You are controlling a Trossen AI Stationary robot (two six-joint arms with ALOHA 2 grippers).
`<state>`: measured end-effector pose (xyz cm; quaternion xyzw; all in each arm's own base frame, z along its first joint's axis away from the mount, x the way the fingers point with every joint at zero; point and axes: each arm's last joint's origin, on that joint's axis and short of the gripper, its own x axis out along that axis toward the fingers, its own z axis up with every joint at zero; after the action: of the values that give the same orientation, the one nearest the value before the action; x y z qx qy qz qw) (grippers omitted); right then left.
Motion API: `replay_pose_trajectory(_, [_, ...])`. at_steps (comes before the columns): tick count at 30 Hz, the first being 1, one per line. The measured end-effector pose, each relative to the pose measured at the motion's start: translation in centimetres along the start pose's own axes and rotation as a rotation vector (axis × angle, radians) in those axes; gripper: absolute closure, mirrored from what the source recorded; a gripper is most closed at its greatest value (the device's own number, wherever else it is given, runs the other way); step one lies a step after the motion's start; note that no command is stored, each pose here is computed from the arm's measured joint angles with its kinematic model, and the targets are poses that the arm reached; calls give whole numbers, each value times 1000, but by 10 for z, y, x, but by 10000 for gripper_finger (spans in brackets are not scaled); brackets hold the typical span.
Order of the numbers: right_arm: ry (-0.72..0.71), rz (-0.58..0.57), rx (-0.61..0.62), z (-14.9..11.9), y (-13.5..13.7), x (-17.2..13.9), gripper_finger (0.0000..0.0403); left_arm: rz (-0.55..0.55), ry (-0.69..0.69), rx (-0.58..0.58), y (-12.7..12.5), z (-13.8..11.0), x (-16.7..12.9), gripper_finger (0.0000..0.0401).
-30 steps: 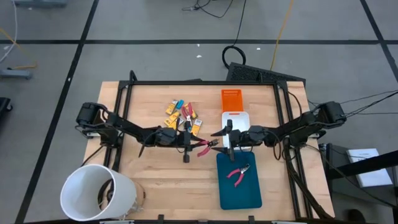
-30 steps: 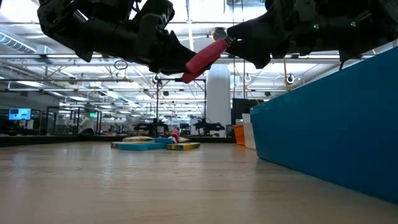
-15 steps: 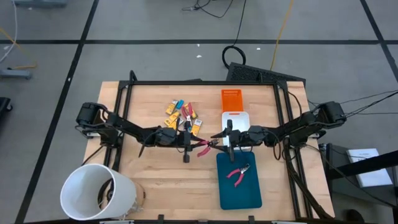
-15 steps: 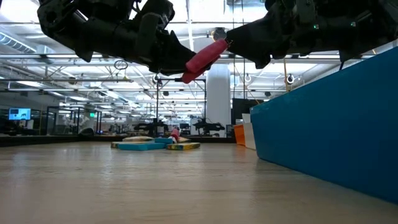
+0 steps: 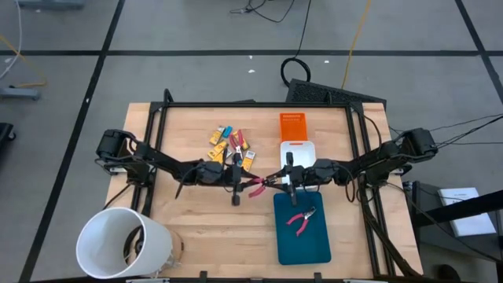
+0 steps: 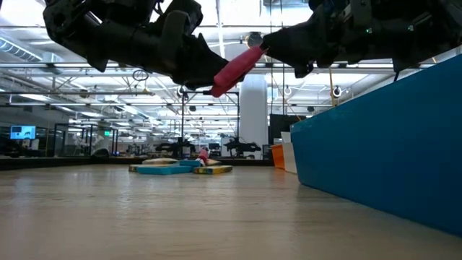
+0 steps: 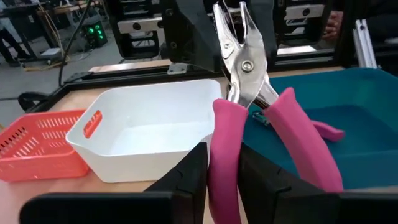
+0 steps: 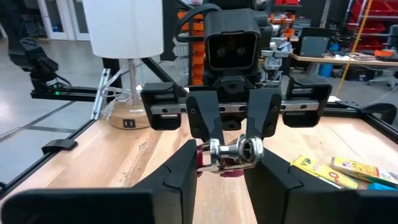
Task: Pick & Place School Supplies
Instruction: Put the pink puncher into the blue bin
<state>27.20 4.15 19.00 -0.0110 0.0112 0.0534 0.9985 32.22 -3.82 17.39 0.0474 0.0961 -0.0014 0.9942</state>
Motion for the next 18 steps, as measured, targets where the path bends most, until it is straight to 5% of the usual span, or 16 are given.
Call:
replay_pose_trajectory(7, [-10, -8, -7, 1, -1, 0, 304, 55, -6, -96, 2, 1, -1, 293])
replay_pose_trajectory(18, [1, 5, 17, 10, 0, -7, 306, 58, -22, -163, 1, 15, -8, 153])
